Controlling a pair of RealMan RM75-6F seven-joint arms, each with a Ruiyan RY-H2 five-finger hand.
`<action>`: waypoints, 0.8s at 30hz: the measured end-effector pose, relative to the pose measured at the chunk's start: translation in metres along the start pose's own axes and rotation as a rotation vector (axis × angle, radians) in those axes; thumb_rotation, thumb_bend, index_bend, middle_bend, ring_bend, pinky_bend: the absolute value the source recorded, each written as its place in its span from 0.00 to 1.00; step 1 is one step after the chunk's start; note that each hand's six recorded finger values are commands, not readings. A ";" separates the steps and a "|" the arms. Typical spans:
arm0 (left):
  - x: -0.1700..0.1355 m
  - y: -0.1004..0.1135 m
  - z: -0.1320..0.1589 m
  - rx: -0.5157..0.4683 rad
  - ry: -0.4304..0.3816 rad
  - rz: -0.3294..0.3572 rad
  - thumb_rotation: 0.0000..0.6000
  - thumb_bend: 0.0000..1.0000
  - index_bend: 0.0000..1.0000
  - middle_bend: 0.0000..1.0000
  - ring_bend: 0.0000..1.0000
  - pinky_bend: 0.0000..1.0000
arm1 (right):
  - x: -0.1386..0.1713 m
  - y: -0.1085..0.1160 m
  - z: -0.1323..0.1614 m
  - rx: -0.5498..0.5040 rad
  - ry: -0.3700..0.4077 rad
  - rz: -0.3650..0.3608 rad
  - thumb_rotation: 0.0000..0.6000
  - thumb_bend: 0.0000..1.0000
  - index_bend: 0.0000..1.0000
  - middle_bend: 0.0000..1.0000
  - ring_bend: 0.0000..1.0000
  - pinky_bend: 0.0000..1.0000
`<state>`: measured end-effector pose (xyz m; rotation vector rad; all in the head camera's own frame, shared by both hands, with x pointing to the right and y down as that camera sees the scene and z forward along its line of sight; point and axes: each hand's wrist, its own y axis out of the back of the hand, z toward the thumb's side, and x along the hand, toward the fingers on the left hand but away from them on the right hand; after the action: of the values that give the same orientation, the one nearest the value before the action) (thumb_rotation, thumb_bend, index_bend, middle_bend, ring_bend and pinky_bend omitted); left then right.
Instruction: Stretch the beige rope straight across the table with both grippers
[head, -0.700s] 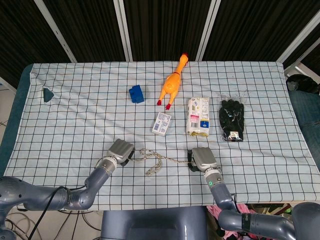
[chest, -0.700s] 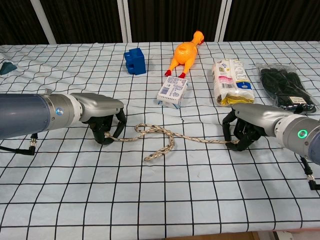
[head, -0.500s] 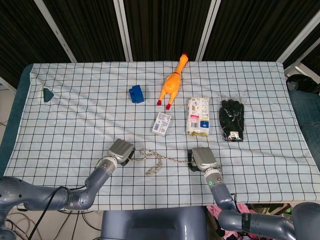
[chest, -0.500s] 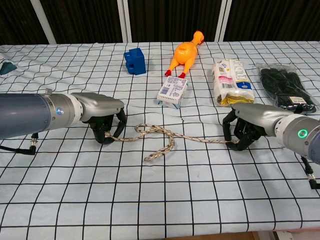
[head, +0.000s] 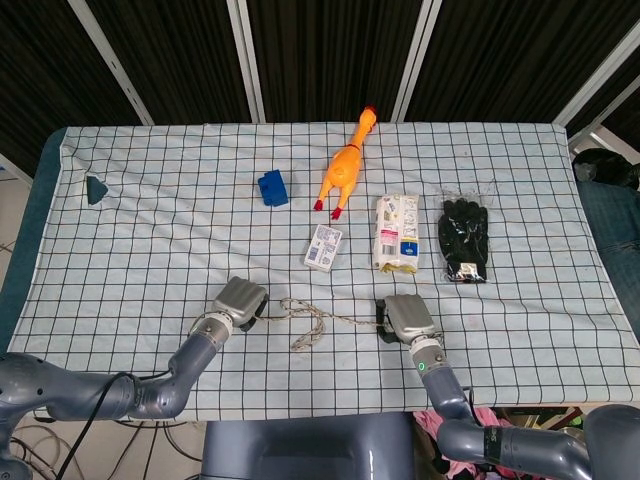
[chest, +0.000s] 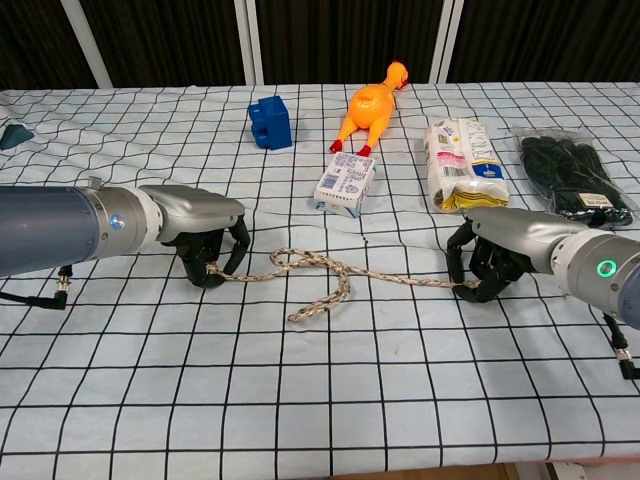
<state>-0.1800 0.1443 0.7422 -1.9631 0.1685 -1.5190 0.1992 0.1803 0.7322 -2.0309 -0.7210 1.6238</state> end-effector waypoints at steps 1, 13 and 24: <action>0.000 0.000 0.000 -0.001 0.000 0.000 1.00 0.40 0.61 1.00 0.94 0.85 | 0.000 0.000 0.000 0.000 0.000 -0.001 1.00 0.41 0.63 0.88 1.00 1.00; -0.004 0.008 -0.003 -0.016 0.001 0.015 1.00 0.41 0.62 1.00 0.94 0.85 | 0.003 0.011 -0.009 0.004 -0.019 -0.025 1.00 0.41 0.63 0.88 1.00 1.00; -0.030 0.050 -0.049 -0.001 0.091 0.118 1.00 0.41 0.63 1.00 0.94 0.85 | 0.021 0.067 -0.055 0.014 -0.097 -0.136 1.00 0.41 0.63 0.88 1.00 1.00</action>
<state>-0.2203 0.0986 0.6960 -1.8525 0.3184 -1.5318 0.2653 0.1416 0.6865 -1.8607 -0.8605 1.6527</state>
